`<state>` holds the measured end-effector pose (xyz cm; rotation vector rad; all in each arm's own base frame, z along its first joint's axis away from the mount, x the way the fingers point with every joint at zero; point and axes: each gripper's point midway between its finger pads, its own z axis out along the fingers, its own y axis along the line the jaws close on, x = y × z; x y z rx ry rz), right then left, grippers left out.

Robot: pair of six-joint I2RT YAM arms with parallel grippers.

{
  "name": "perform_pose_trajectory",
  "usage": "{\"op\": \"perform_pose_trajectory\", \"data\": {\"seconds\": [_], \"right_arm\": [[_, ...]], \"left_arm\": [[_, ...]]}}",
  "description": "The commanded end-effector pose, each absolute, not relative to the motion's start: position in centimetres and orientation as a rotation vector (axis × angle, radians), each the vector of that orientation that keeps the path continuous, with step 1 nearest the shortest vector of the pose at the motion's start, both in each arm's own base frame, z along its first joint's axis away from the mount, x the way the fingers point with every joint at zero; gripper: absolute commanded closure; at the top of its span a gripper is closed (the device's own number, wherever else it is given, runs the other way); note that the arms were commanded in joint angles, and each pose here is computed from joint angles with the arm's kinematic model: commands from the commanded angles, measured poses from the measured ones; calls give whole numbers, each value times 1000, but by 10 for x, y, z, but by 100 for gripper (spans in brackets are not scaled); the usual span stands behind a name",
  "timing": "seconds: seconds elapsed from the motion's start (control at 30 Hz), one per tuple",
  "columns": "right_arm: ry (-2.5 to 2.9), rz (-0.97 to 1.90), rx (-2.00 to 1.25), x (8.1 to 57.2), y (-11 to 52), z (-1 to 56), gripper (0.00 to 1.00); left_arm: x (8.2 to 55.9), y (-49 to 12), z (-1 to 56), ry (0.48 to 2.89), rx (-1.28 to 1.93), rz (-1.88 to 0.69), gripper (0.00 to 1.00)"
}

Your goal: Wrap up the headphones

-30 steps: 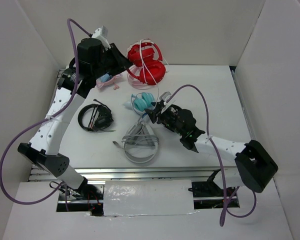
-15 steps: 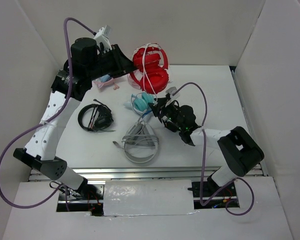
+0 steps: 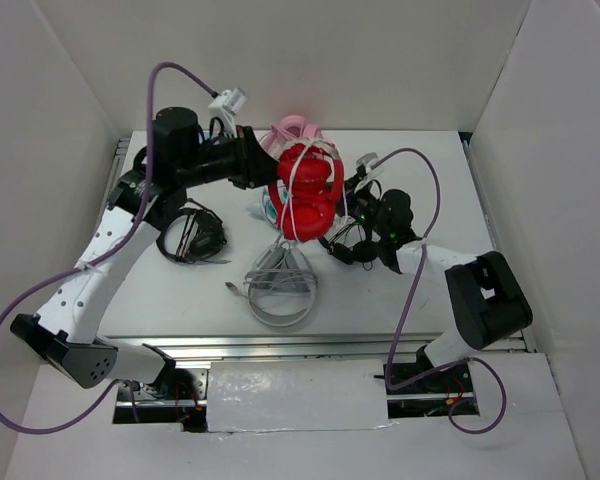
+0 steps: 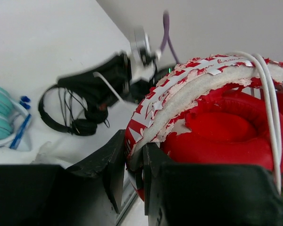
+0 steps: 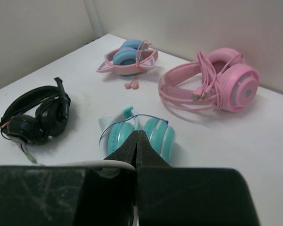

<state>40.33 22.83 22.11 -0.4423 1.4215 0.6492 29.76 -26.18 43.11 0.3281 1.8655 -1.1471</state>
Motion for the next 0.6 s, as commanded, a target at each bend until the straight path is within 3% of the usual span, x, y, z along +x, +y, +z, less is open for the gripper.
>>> {"op": "perform_pose_trajectory", "data": {"seconds": [0.0, 0.2, 0.57], "right_arm": [[1333, 639, -509, 412, 223, 273, 100], [1369, 633, -654, 421, 218, 288, 100], [1607, 413, -819, 403, 199, 295, 100]], "left_arm": [[268, -292, 440, 1718, 616, -1236, 100], [242, -321, 386, 1735, 837, -1188, 100], [291, -292, 287, 2043, 646, -739, 100]]}}
